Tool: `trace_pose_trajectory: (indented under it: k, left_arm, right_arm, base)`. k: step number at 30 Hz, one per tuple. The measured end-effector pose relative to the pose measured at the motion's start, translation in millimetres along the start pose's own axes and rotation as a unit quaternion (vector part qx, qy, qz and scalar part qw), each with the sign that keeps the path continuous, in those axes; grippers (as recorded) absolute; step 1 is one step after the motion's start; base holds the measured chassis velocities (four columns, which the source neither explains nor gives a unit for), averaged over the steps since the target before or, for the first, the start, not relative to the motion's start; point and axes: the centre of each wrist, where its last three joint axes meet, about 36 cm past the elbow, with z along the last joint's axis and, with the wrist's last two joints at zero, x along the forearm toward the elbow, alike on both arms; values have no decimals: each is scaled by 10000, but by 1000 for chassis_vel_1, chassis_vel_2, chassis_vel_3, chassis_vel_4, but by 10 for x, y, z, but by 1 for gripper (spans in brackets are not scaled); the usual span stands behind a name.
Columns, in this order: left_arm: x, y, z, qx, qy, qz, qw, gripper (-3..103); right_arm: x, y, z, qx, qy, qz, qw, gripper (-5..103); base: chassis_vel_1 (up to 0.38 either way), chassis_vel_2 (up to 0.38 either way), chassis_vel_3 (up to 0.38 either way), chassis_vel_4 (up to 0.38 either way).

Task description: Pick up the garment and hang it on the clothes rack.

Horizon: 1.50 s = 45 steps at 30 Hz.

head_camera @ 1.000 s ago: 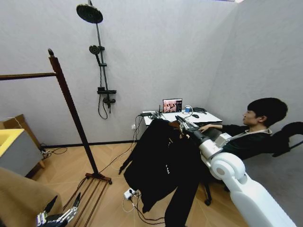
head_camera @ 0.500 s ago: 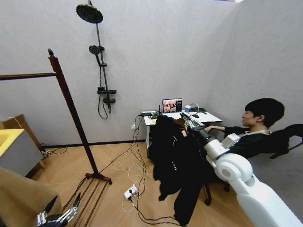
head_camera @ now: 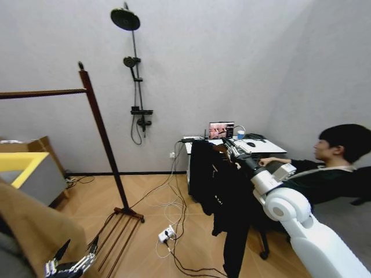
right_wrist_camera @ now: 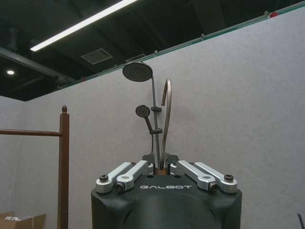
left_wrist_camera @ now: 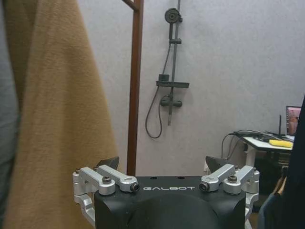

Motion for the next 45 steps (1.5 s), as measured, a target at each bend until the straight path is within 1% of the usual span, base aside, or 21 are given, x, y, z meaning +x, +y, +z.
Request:
trace_pose_trajectory:
  k: [11, 20, 27, 33, 38, 45]
  left_arm:
    - [0, 0, 0, 0, 0, 0, 10000, 100]
    - [0, 0, 0, 0, 0, 0, 10000, 100]
    - [0, 0, 0, 0, 0, -1, 10000, 100]
    - [0, 0, 0, 0, 0, 0, 10000, 100]
    - [0, 0, 0, 0, 0, -1, 10000, 100]
    - [0, 0, 0, 0, 0, -1, 10000, 100]
  right_arm:
    - [-105, 41, 48, -49, 10, -61, 10000, 10]
    - [-217, 48, 73, -23, 41, -135, 9999, 10]
    - [-366, 125, 31, 44, 88, -350, 9993, 10]
    - [-510, 195, 119, 120, 222, -555, 9981, 10]
    - [-591, 185, 137, 156, 315, -632, 9974, 10]
    - [-767, 161, 100, 132, 306, -707, 9969, 10]
  base:
    - [109, 114, 120, 113]
    - [126, 115, 116, 124]
    - [139, 105, 121, 121]
    - [124, 113, 135, 140]
    - [131, 126, 118, 117]
    - [60, 102, 114, 63]
